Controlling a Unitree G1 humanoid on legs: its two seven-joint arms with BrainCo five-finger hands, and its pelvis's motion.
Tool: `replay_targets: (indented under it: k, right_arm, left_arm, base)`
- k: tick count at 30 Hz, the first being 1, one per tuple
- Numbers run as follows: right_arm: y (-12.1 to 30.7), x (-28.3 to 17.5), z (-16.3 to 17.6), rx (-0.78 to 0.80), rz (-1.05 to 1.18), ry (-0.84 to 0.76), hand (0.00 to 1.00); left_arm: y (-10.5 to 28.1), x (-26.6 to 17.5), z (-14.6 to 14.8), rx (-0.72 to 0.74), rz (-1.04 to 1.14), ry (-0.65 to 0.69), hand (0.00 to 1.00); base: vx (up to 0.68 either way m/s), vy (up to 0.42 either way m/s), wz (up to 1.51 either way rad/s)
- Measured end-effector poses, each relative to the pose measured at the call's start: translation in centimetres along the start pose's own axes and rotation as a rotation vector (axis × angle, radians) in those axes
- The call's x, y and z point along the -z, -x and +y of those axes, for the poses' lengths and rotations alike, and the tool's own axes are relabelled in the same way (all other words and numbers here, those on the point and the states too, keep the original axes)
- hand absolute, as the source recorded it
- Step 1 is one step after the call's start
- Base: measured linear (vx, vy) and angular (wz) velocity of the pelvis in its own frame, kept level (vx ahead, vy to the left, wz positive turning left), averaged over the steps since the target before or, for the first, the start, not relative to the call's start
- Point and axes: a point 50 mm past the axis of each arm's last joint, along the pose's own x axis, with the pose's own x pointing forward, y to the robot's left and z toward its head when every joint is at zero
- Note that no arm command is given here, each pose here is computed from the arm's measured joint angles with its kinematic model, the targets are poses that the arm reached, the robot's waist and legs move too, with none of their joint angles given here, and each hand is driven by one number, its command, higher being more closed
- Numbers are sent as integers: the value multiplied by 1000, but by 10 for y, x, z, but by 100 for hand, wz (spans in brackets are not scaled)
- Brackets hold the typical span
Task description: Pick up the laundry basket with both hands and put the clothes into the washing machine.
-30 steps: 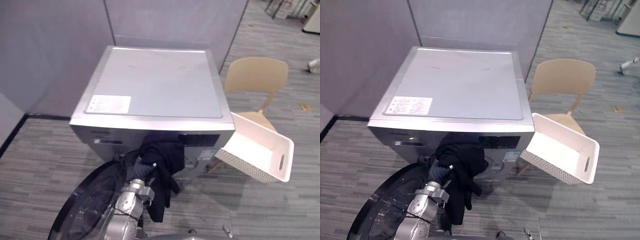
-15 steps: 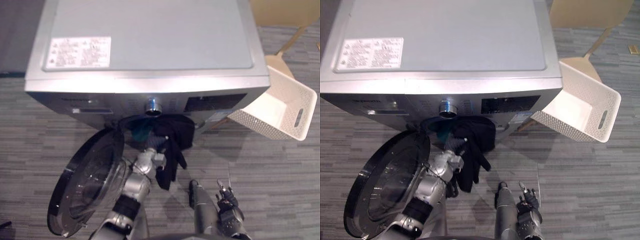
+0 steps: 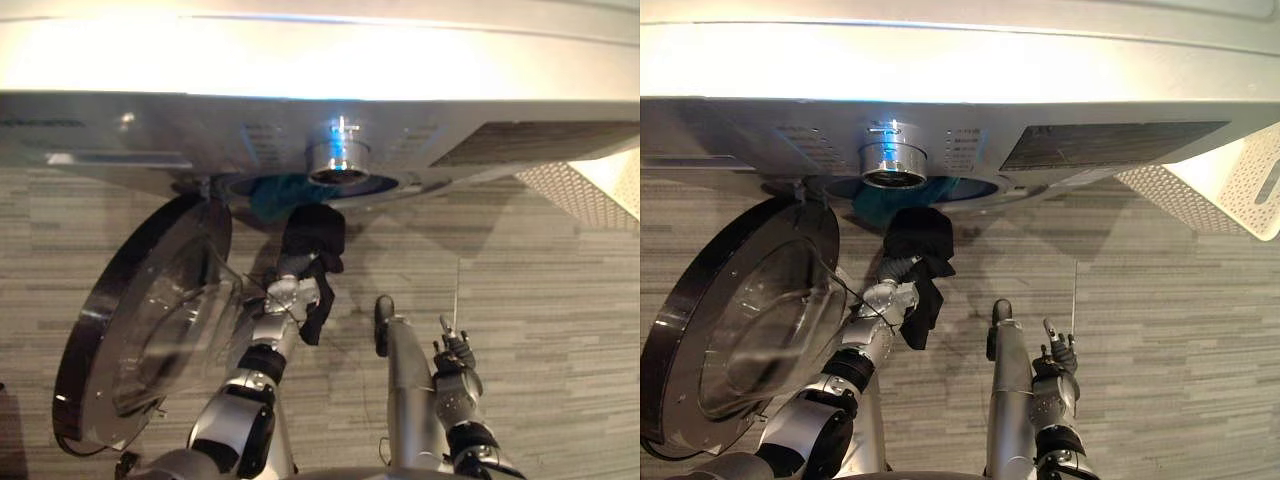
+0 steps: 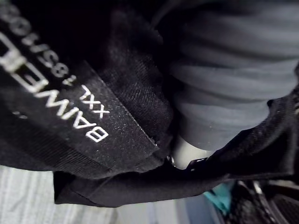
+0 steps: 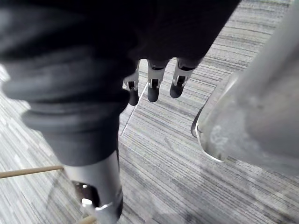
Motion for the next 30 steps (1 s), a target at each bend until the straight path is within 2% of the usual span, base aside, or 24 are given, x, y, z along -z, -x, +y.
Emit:
replay_targets:
  k: [4,11,14,16,18,21,23,30]
  right_arm:
    - [-2,-3,2,-4,-8,-9,0]
    - [-5,-12,6,-27,-28,13,0]
    - [-7,-14,14,-42,-32,0,0]
    - [-9,-16,25,-68,-34,-3,0]
    - [-10,-15,35,-95,-29,3,0]
    - [-10,-15,40,-103,-24,5,0]
    - [-7,-13,34,-101,-23,0,0]
    - [6,0,-10,-27,-17,2,0]
  left_arm:
    - [2,19,7,-31,77,-7,100]
    - [-1,23,7,-53,132,107,100]
    - [-11,7,2,-77,140,267,100]
    - [-23,-20,-2,-80,119,410,100]
    - [-32,-51,-2,-72,69,488,100]
    - [-42,-109,-7,-24,-46,502,100]
    - [-44,-172,-8,-19,-157,495,100]
    - [-44,-176,-9,-80,-152,360,100]
  base:
    - [35,-40,1]
    - [31,-48,0]
    - [-1,-28,-17]
    - [-19,-14,-30]
    - [-29,-8,-43]
    - [-12,12,-53]
    - [-2,40,-72]
    - [8,31,-31]
